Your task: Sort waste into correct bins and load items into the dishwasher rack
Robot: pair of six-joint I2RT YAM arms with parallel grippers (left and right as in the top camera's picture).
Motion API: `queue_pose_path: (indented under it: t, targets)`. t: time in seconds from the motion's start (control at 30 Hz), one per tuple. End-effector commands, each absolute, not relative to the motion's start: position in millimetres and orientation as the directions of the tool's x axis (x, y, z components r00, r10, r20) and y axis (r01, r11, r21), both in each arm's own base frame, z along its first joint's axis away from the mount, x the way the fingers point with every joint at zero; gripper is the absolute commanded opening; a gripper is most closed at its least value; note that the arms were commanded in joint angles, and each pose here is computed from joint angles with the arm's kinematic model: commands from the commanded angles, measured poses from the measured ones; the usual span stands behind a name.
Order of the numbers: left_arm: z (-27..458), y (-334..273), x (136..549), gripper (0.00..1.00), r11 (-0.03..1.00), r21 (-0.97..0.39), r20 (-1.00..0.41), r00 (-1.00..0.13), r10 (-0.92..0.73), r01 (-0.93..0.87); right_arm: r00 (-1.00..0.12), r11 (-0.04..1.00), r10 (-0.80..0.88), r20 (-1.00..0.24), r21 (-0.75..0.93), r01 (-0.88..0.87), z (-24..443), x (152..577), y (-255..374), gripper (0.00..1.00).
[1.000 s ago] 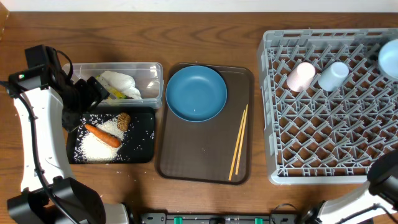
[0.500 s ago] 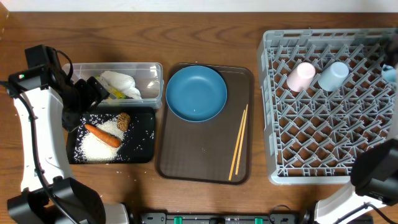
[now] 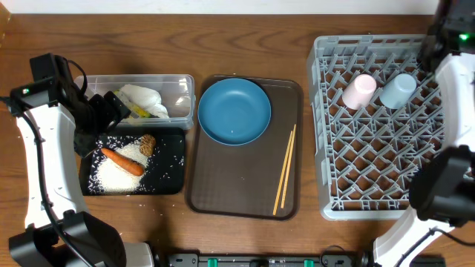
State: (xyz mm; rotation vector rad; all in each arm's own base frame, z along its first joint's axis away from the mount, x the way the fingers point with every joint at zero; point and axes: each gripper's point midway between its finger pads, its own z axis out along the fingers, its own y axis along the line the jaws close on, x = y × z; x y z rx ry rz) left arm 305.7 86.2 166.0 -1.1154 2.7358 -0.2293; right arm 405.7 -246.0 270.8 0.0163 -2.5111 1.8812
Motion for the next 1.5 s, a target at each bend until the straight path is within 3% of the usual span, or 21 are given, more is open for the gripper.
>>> queue_pose_path:
  t: [0.0,0.27,0.37,0.77,1.47]
  targets:
    - [170.6,88.3,303.6,0.98,0.706,-0.208,-0.121,-0.699,-0.705,-0.677,-0.977,0.246,-0.007,0.215,-0.946,-0.210,239.6,405.3,-242.2,0.01]
    - [170.5,88.3,303.5,0.98,0.706,-0.208,-0.120,-0.698,-0.706,-0.677,-0.818,0.197,-0.041,0.574,-0.798,-0.570,184.4,398.3,-245.4,0.01]
    - [170.5,88.2,303.7,0.98,0.706,-0.208,-0.121,-0.699,-0.705,-0.677,-0.769,0.171,-0.029,0.638,-0.755,-0.633,181.9,398.9,-249.6,0.01]
    - [170.6,88.3,303.6,0.98,0.706,-0.208,-0.121,-0.699,-0.705,-0.677,-0.832,0.115,0.040,0.553,-0.830,-0.546,213.3,414.2,-259.5,0.01]
    - [170.5,88.3,303.6,0.98,0.706,-0.208,-0.121,-0.698,-0.706,-0.677,-0.848,0.131,0.078,0.524,-0.849,-0.512,212.5,403.6,-272.2,0.01]
